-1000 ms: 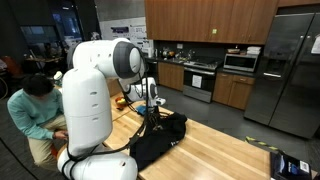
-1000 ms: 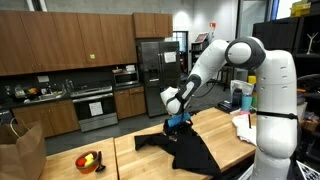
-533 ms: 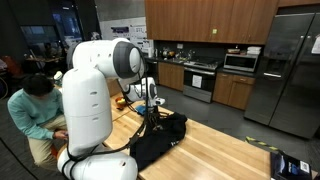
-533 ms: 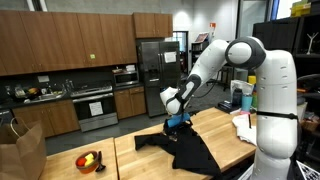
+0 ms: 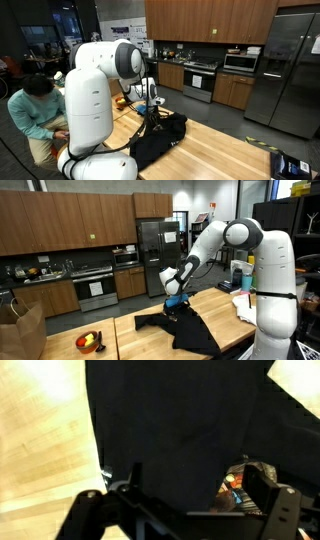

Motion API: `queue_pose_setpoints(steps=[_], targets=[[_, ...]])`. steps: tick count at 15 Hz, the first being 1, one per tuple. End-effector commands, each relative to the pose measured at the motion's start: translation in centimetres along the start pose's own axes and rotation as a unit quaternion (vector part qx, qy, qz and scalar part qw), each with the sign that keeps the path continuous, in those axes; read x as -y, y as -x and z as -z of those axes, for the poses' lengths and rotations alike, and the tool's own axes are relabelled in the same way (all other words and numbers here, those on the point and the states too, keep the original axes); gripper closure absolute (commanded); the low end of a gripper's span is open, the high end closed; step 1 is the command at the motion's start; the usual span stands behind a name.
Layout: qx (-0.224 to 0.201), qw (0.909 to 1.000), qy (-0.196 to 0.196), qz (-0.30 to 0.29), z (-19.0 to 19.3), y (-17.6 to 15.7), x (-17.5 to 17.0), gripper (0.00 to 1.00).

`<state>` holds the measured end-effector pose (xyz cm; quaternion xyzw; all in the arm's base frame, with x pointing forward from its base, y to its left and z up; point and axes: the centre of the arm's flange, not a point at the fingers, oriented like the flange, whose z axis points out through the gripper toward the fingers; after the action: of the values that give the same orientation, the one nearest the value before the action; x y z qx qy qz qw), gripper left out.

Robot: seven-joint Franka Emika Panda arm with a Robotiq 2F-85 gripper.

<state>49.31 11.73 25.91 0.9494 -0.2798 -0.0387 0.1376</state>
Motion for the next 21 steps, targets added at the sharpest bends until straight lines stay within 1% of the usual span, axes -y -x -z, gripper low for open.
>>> queue_pose_setpoints(steps=[1,3,5,6,7,8,12,16,17,18,21], targets=[[-0.013,0.9995,-0.029,-0.002,-1.2,-1.6,0.6,0.00],[-0.007,0.9992,-0.039,-0.004,-2.2,-2.2,0.9,0.00],[0.001,0.9992,-0.041,-0.002,-3.2,-2.3,1.2,0.00],[0.005,0.9992,-0.039,0.000,-3.5,-2.2,1.3,0.10],[0.007,0.9992,-0.040,0.004,-3.8,-2.2,1.5,0.26],[0.009,0.9992,-0.039,0.006,-4.0,-2.2,1.5,0.31],[0.021,0.9988,-0.045,0.003,-4.7,-2.3,1.6,0.63],[0.027,0.9983,-0.050,-0.011,-4.0,-2.8,1.7,0.94],[0.025,0.9984,-0.050,-0.013,-3.6,-3.0,1.6,0.99],[0.017,0.9986,-0.048,-0.015,-3.0,-3.2,1.5,1.00],[-0.006,0.9982,-0.051,-0.032,-1.2,-3.7,0.4,0.99]])
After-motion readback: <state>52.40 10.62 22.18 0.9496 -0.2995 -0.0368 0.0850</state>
